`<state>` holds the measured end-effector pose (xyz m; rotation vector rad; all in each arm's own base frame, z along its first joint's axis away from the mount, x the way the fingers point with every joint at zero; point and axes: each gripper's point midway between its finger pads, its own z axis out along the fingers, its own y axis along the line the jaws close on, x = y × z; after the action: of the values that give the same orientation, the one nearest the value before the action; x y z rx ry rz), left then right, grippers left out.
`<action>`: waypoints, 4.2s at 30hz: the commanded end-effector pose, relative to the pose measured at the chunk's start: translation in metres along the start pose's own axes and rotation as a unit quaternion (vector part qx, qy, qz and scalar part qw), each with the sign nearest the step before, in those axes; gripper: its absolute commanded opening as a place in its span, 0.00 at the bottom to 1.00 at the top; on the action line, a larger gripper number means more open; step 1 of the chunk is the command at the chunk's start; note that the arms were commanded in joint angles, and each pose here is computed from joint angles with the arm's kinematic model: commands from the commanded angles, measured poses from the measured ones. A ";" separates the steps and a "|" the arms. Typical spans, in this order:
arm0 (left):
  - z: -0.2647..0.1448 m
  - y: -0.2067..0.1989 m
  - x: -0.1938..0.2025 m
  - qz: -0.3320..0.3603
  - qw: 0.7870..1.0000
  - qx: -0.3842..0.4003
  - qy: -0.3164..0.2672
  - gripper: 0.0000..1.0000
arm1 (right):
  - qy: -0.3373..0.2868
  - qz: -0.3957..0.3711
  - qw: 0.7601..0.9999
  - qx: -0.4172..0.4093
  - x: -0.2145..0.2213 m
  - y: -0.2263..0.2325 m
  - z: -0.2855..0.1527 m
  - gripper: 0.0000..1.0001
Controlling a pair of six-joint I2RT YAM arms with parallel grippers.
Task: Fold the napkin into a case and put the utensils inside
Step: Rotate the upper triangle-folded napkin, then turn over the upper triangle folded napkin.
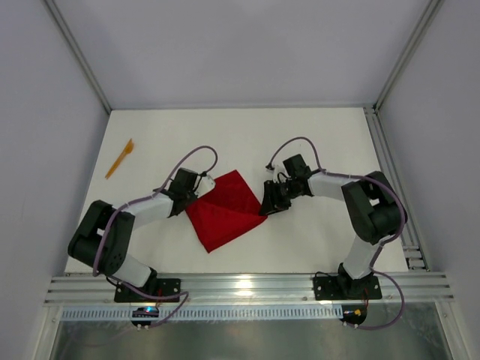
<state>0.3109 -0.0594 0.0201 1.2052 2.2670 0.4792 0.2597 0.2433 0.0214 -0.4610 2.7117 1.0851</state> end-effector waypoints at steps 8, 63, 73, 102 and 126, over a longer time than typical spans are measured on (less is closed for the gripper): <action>0.038 0.023 -0.073 -0.013 0.997 -0.001 -0.079 0.36 | -0.036 0.071 0.997 0.023 0.043 0.001 -0.016 0.50; -0.113 0.053 0.083 -0.329 0.944 -0.009 0.001 0.68 | -0.023 -0.378 0.905 0.193 -0.008 0.187 0.158 0.29; -0.112 0.050 0.081 -0.328 0.945 0.000 -0.001 0.68 | -0.026 -0.371 0.915 0.156 -0.005 0.206 0.151 0.25; -0.114 0.046 0.077 -0.323 0.946 0.015 -0.009 0.68 | -0.041 -0.343 0.928 0.139 -0.011 0.212 0.129 0.17; -0.114 0.045 0.076 -0.321 0.947 0.021 -0.010 0.68 | 0.022 -0.288 0.954 0.082 0.030 0.214 0.135 0.03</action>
<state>0.2316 0.0235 0.1042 0.4275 2.5060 0.1804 0.1679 0.4659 0.0370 -1.2024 2.4234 0.5981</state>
